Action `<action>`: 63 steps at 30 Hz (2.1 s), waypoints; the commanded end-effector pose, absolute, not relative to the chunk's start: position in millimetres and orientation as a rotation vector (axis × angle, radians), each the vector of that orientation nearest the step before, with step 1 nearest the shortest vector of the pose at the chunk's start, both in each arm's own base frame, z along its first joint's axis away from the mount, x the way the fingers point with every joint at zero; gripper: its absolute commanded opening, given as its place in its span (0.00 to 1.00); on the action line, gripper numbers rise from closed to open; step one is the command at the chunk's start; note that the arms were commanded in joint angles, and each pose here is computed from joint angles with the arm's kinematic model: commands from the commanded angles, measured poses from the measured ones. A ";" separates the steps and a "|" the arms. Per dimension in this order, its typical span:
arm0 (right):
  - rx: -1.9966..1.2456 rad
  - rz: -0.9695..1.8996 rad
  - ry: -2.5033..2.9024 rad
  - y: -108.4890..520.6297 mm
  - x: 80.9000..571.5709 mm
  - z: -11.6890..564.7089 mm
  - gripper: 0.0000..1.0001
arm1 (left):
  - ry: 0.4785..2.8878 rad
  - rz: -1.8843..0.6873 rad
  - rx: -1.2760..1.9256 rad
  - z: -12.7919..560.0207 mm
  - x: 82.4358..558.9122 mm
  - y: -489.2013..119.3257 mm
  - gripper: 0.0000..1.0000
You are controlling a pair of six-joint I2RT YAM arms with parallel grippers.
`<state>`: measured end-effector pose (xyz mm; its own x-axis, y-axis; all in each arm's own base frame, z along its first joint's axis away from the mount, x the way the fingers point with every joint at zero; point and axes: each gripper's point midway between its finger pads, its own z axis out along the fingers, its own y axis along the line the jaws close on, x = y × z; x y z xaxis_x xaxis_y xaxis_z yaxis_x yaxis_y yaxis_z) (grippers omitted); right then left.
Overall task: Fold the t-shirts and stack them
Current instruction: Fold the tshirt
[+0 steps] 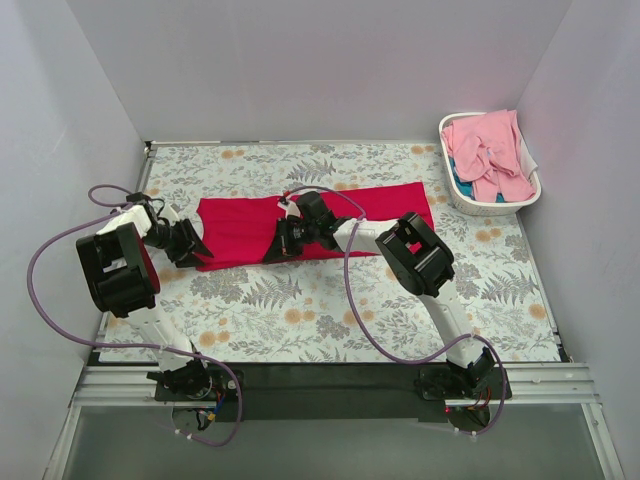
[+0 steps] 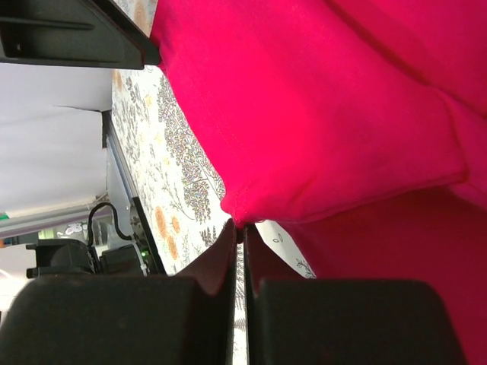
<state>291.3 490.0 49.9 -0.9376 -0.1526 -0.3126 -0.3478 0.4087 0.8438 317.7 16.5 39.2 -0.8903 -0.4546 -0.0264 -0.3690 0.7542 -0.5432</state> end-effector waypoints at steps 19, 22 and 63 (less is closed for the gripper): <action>-0.502 1.631 2.318 501.0 302.8 93.2 0.01 | 2.780 -0.721 -0.708 34.6 325.4 30.3 0.35; -0.505 1.632 2.317 501.3 302.9 92.4 0.01 | 2.769 -0.754 -0.709 35.4 329.9 28.2 0.31; -0.526 1.586 2.122 495.8 389.0 109.3 0.01 | 2.419 -0.989 -0.535 116.7 478.3 32.4 0.00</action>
<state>379.9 493.9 107.6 -0.8557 -0.0450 -0.5155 -0.5047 0.2926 0.8122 458.5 33.4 87.6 -0.8327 -0.5210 -0.1876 -0.2510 0.6571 -0.7107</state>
